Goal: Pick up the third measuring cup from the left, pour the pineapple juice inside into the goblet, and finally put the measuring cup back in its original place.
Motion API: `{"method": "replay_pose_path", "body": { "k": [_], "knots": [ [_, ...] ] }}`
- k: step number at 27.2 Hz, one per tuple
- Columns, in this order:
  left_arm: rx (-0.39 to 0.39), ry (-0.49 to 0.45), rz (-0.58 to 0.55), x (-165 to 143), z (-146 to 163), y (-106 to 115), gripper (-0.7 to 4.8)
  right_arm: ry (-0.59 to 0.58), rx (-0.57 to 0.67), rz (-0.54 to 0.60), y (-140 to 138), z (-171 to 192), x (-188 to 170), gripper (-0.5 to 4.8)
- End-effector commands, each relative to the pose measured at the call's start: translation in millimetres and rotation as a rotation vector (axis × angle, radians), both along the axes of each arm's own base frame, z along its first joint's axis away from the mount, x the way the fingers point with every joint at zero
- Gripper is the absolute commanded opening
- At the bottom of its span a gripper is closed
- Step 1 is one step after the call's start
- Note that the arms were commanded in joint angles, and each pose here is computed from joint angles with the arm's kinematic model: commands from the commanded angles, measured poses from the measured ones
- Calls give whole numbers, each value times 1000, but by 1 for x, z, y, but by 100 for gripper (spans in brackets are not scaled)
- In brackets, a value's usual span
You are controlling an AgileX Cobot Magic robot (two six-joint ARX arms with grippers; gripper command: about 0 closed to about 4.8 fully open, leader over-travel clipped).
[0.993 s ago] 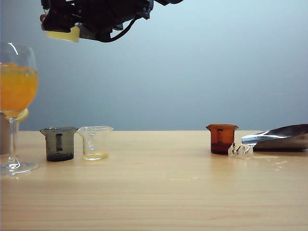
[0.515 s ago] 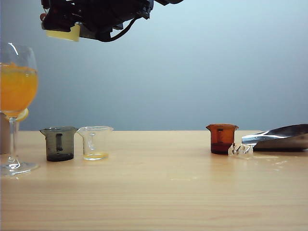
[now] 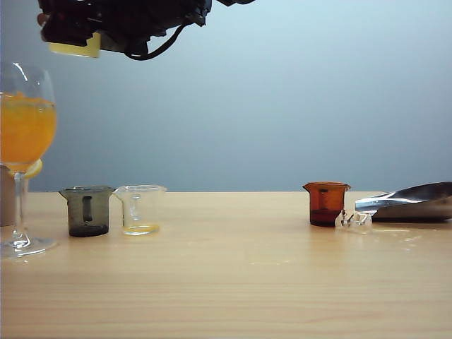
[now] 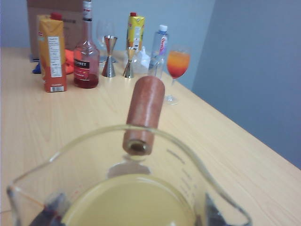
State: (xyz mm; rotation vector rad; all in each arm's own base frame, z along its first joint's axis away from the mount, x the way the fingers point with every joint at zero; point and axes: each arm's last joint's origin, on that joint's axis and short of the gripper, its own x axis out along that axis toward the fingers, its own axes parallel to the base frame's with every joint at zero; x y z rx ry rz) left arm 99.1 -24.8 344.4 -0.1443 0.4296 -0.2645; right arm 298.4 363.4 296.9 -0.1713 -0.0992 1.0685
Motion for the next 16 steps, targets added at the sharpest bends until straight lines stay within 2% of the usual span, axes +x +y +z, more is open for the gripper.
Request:
{"method": "replay_pose_path", "body": {
  "k": [1, 10, 13, 16],
  "knots": [
    [-6, -10, -7, -1, 2, 0, -6, -68, 23, 2, 1, 8, -1, -6],
    [-6, -10, -7, -1, 2, 0, -6, -85, -5, -16, 1, 8, -1, -6],
    [-6, -10, -7, -1, 2, 0, -6, -48, -50, -6, 5, 16, 3, -6],
    [-6, -10, -7, -1, 2, 0, -6, -52, -45, 24, 14, 31, 9, -6]
  ]
}}
